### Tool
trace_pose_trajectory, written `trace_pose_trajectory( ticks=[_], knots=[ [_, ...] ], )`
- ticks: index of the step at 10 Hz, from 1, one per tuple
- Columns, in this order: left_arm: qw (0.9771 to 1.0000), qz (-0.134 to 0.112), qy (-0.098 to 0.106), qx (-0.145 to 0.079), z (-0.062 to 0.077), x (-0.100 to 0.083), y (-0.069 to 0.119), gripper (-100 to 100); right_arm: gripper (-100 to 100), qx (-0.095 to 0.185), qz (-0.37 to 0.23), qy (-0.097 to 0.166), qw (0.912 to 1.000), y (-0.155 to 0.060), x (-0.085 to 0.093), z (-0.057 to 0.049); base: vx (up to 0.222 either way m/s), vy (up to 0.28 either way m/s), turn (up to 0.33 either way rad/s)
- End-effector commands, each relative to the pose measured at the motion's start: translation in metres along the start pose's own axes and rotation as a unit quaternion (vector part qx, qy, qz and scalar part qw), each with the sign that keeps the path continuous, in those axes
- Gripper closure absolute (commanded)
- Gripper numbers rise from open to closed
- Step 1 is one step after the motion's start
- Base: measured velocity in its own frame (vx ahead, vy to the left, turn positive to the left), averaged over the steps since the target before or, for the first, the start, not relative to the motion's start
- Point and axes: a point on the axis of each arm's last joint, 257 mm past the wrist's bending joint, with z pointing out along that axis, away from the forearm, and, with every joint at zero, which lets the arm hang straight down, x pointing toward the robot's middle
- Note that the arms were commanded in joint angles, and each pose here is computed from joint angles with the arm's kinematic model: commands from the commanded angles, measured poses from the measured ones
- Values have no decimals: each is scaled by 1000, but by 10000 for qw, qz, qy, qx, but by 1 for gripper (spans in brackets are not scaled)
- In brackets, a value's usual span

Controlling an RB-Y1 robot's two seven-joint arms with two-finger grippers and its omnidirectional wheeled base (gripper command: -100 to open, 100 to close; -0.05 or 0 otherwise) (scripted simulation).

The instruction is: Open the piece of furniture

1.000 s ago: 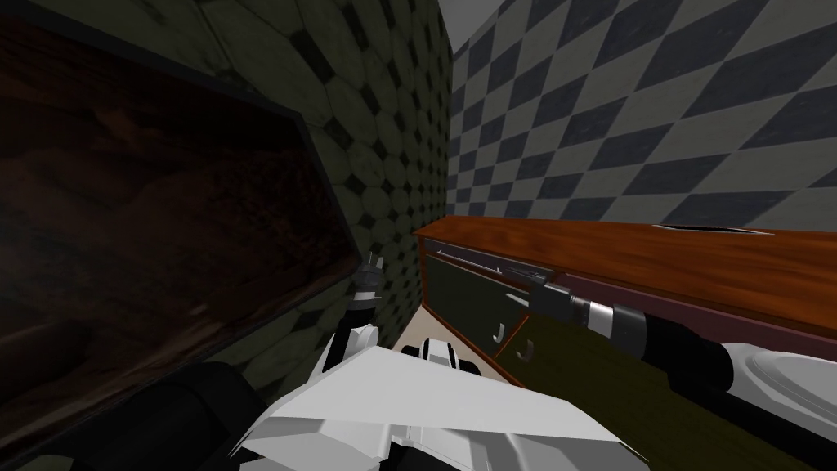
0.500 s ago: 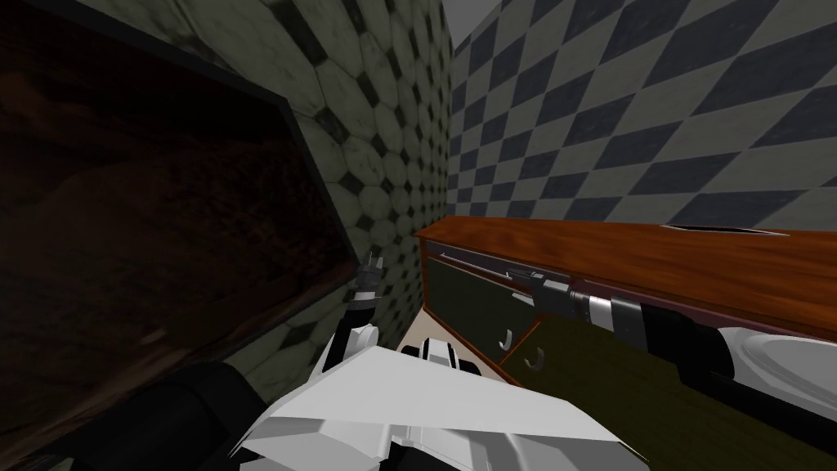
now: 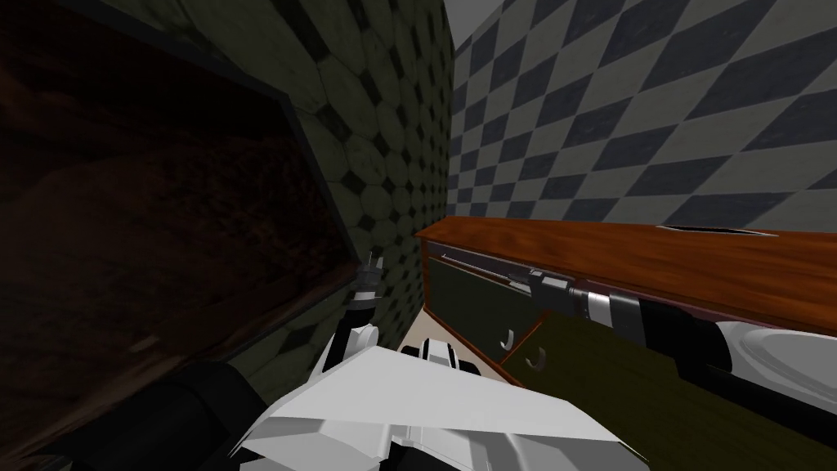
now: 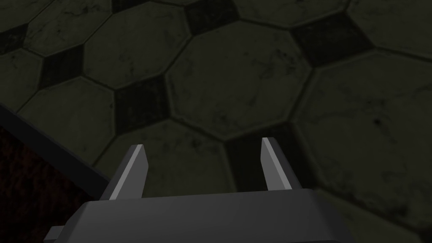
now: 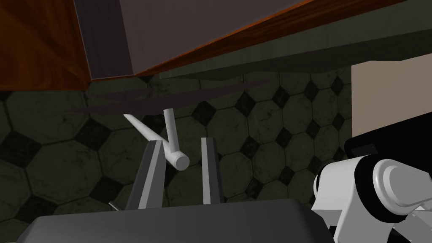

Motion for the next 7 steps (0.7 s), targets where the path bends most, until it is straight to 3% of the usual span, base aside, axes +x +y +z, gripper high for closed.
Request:
trace_pose_trajectory(
  ticks=[1, 3, 4, 7],
  knots=[
    [10000, -1, 0, 0, 0, 0, 0, 0, 100, -80, 20, -119, 9999, 5, -10, 0, -164, 112, -88],
    [10000, 0, 0, 0, 0, 0, 0, 0, 100, -29, -24, -128, 9999, -1, -13, 0, -126, 63, -52],
    [10000, 1, 0, 0, 0, 0, 0, 0, -100, -90, 32, -27, 10000, -6, 3, -2, -89, 29, 160],
    [10000, 1, 1, 0, 0, 0, 0, 0, -100, -137, 100, 169, 9997, -19, 31, -7, -104, 6, 178]
  ],
)
